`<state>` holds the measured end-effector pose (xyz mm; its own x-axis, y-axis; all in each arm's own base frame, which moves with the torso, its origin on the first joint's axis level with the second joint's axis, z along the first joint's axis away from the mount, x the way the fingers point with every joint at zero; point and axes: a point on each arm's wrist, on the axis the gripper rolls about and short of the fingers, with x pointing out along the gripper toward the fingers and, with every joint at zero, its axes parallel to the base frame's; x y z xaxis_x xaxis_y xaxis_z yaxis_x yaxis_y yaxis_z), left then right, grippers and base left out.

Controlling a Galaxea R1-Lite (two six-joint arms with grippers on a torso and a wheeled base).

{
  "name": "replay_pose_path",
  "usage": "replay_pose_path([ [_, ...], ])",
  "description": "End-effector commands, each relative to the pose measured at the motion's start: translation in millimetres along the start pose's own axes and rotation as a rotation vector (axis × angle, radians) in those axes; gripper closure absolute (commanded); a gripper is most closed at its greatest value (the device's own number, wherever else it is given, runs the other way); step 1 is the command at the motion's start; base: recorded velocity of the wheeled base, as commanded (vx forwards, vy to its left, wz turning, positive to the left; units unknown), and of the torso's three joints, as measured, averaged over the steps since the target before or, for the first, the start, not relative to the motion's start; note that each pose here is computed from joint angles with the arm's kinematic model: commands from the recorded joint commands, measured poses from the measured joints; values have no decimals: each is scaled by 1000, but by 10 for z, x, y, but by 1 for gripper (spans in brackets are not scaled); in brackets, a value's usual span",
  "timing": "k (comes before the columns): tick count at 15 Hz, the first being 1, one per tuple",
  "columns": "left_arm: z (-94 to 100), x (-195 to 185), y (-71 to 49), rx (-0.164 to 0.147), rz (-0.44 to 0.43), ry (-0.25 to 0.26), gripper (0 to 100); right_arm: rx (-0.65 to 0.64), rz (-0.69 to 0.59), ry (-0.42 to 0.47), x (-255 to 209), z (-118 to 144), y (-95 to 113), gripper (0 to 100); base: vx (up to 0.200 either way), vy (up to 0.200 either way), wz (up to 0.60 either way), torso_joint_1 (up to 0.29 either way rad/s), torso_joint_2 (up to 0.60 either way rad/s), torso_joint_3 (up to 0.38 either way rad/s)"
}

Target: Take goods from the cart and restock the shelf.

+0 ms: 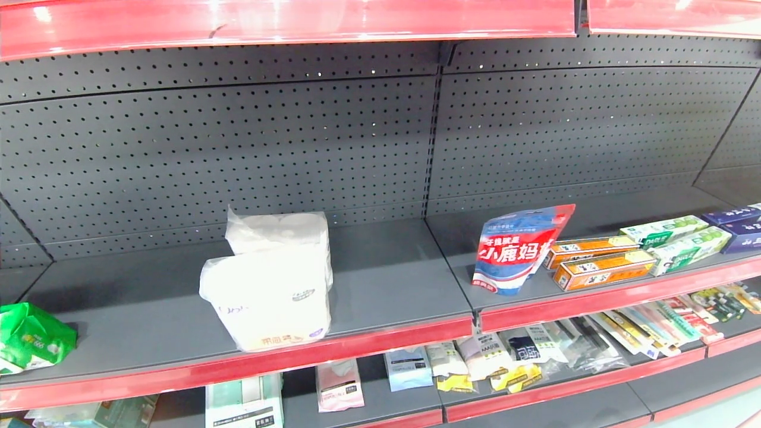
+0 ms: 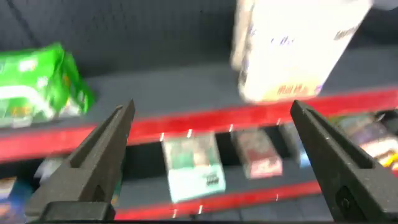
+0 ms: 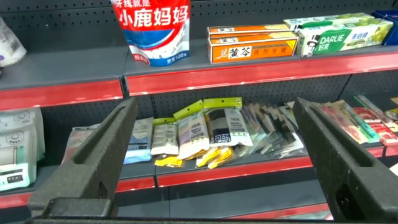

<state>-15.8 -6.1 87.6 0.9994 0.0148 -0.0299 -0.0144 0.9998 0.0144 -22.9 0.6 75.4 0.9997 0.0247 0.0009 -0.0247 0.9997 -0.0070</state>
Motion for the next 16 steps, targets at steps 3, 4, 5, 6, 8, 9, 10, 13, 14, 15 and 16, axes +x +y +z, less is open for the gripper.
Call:
replay_pose_path([
  [3,-50,16,19,-4,80,20,0,-5,1,2,1,-1,0,0,0,0,0,0,0,0],
  [4,-50,16,22,2,91,21,0,-7,1,2,1,-1,0,0,0,0,600,7,2,2],
  [5,-50,14,23,7,97,20,0,-7,1,2,1,-1,0,0,0,0,600,2,-2,-2],
  [6,-50,15,26,13,109,22,0,-7,1,2,1,-1,0,0,0,0,600,7,-2,2],
  [8,-50,14,26,25,110,21,0,-2,1,2,1,-1,0,0,0,0,600,2,-2,2],
  [9,-50,14,26,35,109,21,0,-2,1,2,1,-1,0,0,0,0,600,7,2,7],
  [10,-50,14,25,36,106,21,0,-4,1,2,1,-1,0,0,0,0,600,7,-2,7],
  [13,-50,16,24,36,98,23,0,-1,3,1,1,1,1,0,0,0,400,-2,0,2],
  [14,-50,14,23,36,96,21,0,-1,1,1,1,1,0,0,0,0,0,0,0,0],
  [15,-50,16,23,36,95,22,0,-1,1,2,1,-1,0,0,0,0,0,0,0,0],
  [16,-50,14,23,34,95,21,0,-1,1,2,1,-1,0,0,0,0,0,0,0,0],
])
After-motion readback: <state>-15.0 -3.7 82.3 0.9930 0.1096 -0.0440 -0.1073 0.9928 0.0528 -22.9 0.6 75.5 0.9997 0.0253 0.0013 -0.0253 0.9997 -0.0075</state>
